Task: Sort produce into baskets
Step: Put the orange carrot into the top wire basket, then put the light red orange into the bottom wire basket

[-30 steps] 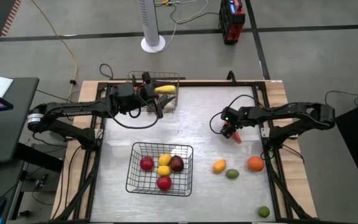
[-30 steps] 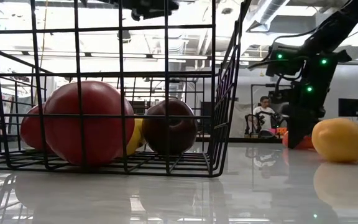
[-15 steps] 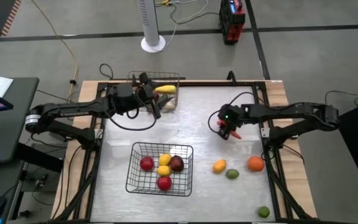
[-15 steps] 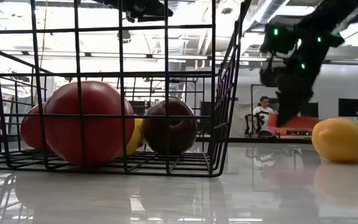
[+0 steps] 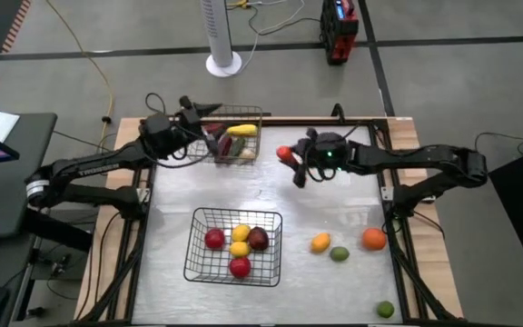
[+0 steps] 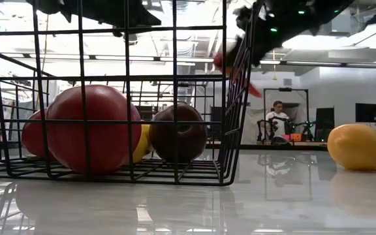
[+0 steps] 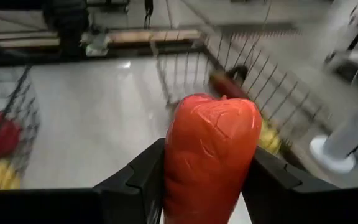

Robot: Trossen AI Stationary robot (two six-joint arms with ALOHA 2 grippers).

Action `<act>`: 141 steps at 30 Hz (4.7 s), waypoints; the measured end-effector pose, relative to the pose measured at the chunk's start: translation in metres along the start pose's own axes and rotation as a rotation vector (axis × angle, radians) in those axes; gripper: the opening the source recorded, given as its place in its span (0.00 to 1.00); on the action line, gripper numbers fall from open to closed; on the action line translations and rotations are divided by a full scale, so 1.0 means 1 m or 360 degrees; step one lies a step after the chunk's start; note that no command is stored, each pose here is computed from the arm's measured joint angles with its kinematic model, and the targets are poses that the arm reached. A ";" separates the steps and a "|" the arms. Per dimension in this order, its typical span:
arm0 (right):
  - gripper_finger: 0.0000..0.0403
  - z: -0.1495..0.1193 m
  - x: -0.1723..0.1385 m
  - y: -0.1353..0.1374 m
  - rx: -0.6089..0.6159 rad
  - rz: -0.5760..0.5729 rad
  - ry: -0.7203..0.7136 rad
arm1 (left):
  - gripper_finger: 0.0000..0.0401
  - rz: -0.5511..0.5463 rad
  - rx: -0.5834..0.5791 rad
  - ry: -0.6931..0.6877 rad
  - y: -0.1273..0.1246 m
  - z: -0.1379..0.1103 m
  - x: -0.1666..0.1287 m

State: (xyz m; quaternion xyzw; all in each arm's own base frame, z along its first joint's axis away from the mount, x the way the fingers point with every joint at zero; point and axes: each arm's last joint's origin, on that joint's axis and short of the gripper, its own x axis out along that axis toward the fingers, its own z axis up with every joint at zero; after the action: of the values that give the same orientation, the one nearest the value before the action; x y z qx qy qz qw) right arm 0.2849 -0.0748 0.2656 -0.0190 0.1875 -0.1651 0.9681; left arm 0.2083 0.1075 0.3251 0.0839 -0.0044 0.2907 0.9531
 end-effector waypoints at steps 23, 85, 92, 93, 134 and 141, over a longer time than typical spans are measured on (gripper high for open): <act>0.57 0.067 0.155 -0.045 -0.0177 0.0016 -0.0273 | 0.70 0.0008 0.0006 0.0059 0.003 0.003 -0.019; 0.98 -0.106 -0.120 0.133 0.0234 -0.0204 0.2678 | 0.70 -0.0377 -0.0143 0.0219 -0.011 -0.007 -0.022; 0.98 -0.135 -0.118 0.130 0.0303 -0.0085 0.2677 | 0.70 -0.0341 -0.0113 0.0223 -0.019 -0.006 -0.023; 0.98 -0.139 -0.119 0.130 0.0316 -0.0076 0.2701 | 0.70 -0.0323 -0.0111 0.0224 -0.019 -0.006 -0.023; 0.88 0.043 -0.035 0.155 0.0367 0.0899 0.0613 | 0.70 -0.0602 -0.0088 0.0097 -0.026 0.001 -0.025; 0.98 0.045 -0.029 0.146 0.0349 0.0873 0.0564 | 0.70 -0.0602 -0.0087 0.0097 -0.026 0.001 -0.025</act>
State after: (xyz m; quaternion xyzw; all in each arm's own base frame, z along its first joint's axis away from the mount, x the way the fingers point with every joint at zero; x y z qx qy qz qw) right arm 0.3221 0.0718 0.3036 0.1653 0.3319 0.0814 0.9251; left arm 0.2020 0.0726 0.3204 0.0485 0.0322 0.1087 0.9924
